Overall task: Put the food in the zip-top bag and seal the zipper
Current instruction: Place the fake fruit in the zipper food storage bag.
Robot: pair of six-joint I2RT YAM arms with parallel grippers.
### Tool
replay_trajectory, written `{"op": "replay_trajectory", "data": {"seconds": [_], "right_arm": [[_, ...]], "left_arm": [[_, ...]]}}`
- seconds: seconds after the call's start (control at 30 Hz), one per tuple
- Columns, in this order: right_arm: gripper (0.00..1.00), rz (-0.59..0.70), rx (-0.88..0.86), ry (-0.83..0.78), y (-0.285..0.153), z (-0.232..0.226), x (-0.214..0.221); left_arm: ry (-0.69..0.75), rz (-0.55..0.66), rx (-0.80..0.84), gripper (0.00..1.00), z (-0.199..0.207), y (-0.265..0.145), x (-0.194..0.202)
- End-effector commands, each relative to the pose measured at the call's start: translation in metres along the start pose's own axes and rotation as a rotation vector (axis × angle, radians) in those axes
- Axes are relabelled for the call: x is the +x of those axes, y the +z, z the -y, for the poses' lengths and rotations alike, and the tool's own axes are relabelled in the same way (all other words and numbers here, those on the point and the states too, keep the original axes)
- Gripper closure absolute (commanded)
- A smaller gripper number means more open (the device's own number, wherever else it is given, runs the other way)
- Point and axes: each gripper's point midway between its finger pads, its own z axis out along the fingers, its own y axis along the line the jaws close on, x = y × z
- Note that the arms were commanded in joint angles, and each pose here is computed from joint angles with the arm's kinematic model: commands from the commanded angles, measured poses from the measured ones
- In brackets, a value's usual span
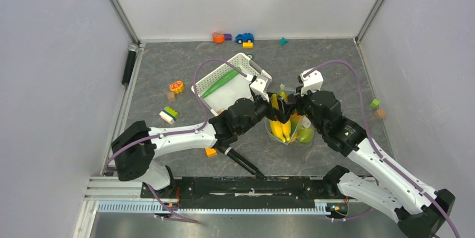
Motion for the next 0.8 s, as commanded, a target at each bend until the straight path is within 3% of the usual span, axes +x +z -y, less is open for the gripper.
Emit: {"op": "replay_trajectory", "data": {"seconds": [0.0, 0.37, 0.77], "right_arm": [[0.89, 0.063, -0.002, 0.02, -0.003, 0.0, -0.021], [0.89, 0.053, -0.002, 0.019, 0.0, -0.001, -0.019], [0.89, 0.075, 0.004, 0.035, -0.004, 0.001, -0.023]], "left_arm": [[0.025, 0.058, 0.036, 0.0, 0.014, -0.013, -0.035], [0.075, 0.018, -0.002, 0.0, 0.003, -0.041, -0.042], [0.017, -0.004, -0.202, 0.0, -0.044, -0.091, -0.041]]}}
